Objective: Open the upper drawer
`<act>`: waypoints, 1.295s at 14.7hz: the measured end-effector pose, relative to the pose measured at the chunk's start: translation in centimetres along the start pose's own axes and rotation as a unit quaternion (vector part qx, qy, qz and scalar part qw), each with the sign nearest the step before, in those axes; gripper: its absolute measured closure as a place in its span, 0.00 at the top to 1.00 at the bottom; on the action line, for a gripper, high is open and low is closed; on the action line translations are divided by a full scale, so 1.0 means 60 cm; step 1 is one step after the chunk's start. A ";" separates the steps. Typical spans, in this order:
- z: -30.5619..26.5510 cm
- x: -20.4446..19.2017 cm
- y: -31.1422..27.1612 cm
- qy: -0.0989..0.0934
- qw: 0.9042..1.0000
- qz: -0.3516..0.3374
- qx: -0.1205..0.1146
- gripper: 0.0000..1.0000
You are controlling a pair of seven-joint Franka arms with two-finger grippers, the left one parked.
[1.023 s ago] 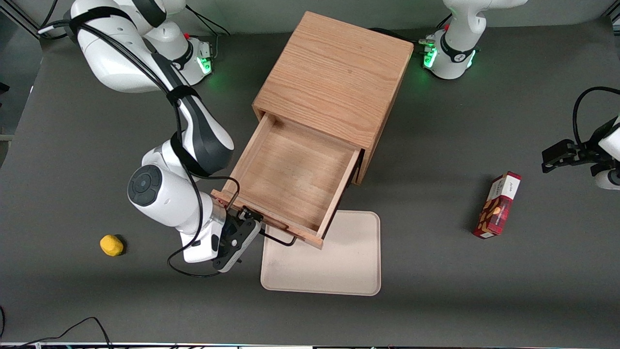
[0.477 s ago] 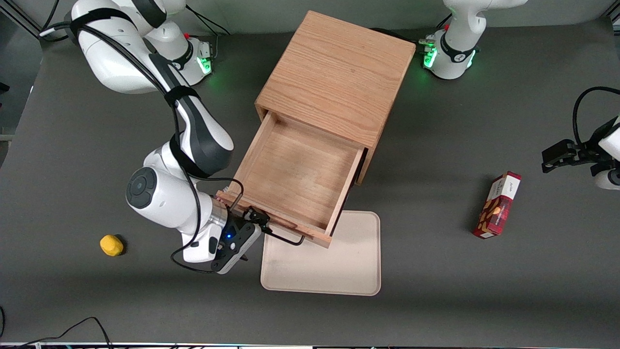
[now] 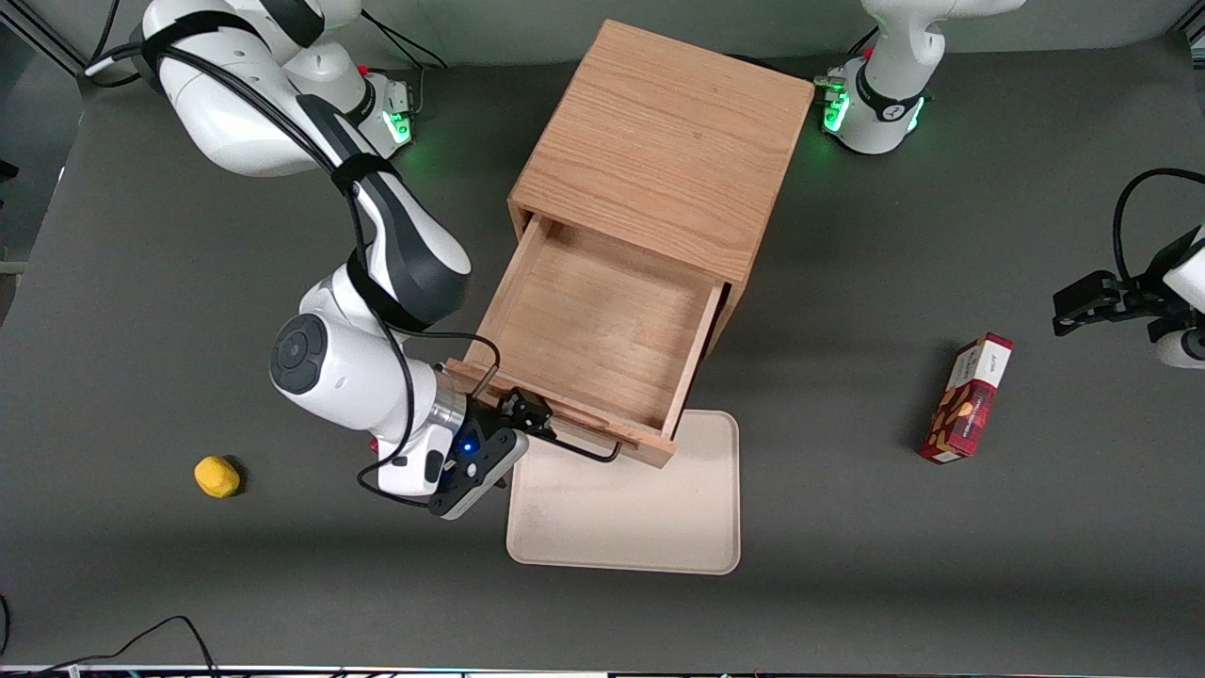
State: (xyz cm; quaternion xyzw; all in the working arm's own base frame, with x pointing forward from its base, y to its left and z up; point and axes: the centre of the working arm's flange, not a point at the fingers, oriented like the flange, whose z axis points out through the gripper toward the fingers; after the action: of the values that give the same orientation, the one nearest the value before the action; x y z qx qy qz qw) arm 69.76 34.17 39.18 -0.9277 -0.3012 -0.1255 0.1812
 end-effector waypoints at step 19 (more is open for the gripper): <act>-0.007 -0.014 -0.003 -0.020 1.000 0.021 -0.008 1.00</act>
State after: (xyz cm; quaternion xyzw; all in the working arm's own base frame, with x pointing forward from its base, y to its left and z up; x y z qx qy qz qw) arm 68.92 33.69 39.33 -0.9375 -0.2843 -0.1056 0.1705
